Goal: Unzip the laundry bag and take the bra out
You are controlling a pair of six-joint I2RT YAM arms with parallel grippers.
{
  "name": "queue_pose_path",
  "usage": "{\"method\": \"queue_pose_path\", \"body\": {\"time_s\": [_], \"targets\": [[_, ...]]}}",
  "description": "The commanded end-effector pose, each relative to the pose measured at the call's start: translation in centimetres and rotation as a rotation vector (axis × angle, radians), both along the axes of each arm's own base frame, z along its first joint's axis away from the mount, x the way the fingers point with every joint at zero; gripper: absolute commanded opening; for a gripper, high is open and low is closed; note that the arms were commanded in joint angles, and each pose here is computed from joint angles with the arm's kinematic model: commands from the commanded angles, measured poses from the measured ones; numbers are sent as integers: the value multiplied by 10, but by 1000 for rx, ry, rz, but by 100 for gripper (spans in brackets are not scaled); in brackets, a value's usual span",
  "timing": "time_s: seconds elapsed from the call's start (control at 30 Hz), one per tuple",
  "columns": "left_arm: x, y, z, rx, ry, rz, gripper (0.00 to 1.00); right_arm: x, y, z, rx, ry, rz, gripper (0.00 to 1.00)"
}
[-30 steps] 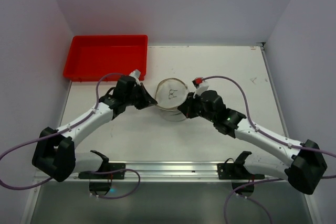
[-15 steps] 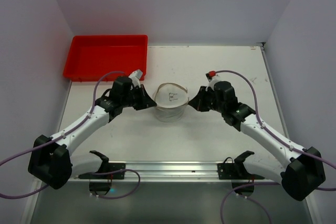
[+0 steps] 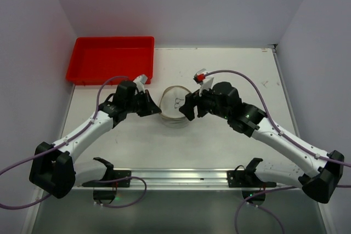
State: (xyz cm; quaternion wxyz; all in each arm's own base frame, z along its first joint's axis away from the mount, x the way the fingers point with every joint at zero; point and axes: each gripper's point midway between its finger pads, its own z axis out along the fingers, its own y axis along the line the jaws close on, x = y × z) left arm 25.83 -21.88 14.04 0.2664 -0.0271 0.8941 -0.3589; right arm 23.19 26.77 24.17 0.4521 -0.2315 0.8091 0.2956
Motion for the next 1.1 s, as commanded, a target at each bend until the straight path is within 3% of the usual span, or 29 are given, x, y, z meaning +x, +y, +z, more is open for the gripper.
{"method": "queue_pose_path", "body": {"time_s": [0.0,0.17,0.5,0.67,0.77,0.8,0.87,0.9,1.07], "targets": [[2,-7,23,-41,-45,-46,3,10,12,14,-92,-112,57,75],[1,-11,33,-64,-48,-64,3,4,47,-13,-227,-114,188,73],[-1,-20,51,-136,-61,-90,2,20,57,-67,-358,-70,176,65],[-2,-23,58,-157,-75,-103,2,23,53,-76,-381,-74,156,44],[-2,-22,59,-158,-78,-102,2,23,52,-78,-381,-75,155,25],[-3,-22,59,-158,-78,-102,2,22,51,-79,-381,-75,155,13],[-3,-22,59,-157,-80,-103,5,21,50,-76,-369,-81,153,4],[-3,-22,59,-154,-80,-101,7,20,49,-76,-366,-77,152,0],[-1,-13,49,-106,-78,-60,30,13,47,-61,-308,-76,147,0]]}}
